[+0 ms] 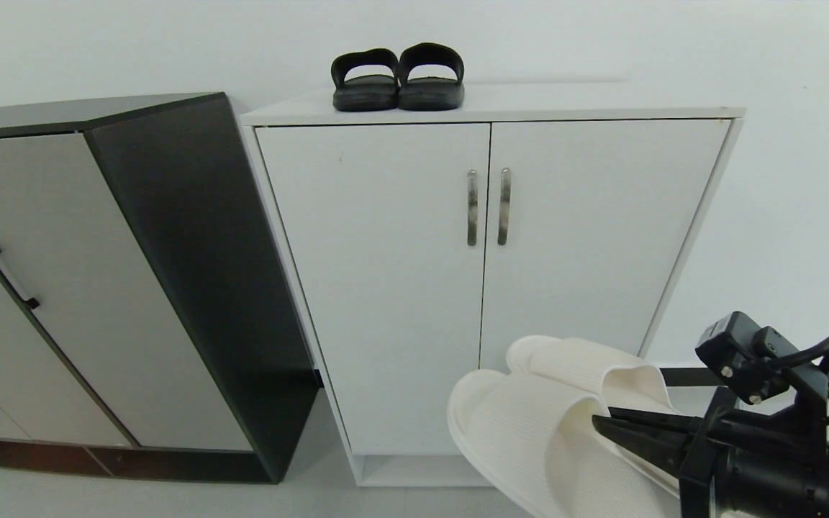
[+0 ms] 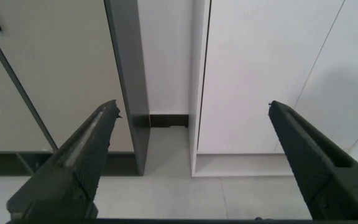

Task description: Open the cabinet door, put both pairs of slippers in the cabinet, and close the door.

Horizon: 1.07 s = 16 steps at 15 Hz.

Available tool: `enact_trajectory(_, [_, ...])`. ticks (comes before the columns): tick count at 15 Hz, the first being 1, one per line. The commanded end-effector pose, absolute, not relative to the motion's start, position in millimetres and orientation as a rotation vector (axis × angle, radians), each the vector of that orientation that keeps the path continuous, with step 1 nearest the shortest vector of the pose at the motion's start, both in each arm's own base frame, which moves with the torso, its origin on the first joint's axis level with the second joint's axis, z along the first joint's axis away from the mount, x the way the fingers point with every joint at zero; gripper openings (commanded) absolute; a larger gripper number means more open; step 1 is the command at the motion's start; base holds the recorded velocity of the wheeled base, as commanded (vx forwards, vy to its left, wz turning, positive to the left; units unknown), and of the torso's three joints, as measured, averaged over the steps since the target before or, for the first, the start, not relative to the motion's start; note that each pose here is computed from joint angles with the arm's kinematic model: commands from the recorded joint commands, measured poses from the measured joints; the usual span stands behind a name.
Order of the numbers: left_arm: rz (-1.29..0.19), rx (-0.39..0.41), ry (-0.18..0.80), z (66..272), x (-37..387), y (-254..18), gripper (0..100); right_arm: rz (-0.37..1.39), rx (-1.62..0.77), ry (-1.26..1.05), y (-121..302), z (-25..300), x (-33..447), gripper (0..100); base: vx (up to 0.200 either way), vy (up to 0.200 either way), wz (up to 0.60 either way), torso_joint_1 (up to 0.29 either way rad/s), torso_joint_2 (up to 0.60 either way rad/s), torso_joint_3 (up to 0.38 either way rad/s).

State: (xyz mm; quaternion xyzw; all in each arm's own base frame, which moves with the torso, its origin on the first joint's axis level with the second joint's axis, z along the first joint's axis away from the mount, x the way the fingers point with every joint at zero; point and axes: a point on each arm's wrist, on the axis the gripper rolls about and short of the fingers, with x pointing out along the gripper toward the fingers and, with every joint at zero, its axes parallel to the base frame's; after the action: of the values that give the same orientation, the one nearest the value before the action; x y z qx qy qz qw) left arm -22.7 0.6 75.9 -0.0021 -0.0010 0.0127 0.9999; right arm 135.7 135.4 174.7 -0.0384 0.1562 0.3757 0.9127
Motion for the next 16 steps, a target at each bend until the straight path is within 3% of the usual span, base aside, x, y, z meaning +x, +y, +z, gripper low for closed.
enact_trajectory(1, [0.026,-0.005,-0.002,76.0,-22.6,0.7,100,0.776,-0.076,0.316,134.0,175.5,134.2,0,0.0,0.0,0.0,-0.017,0.26,0.246])
enact_trajectory(16, [0.028,-0.005,-0.002,76.0,-22.6,0.7,100,0.775,-0.083,0.325,134.7,173.5,135.0,0,0.0,0.0,0.0,0.0,0.02,0.019])
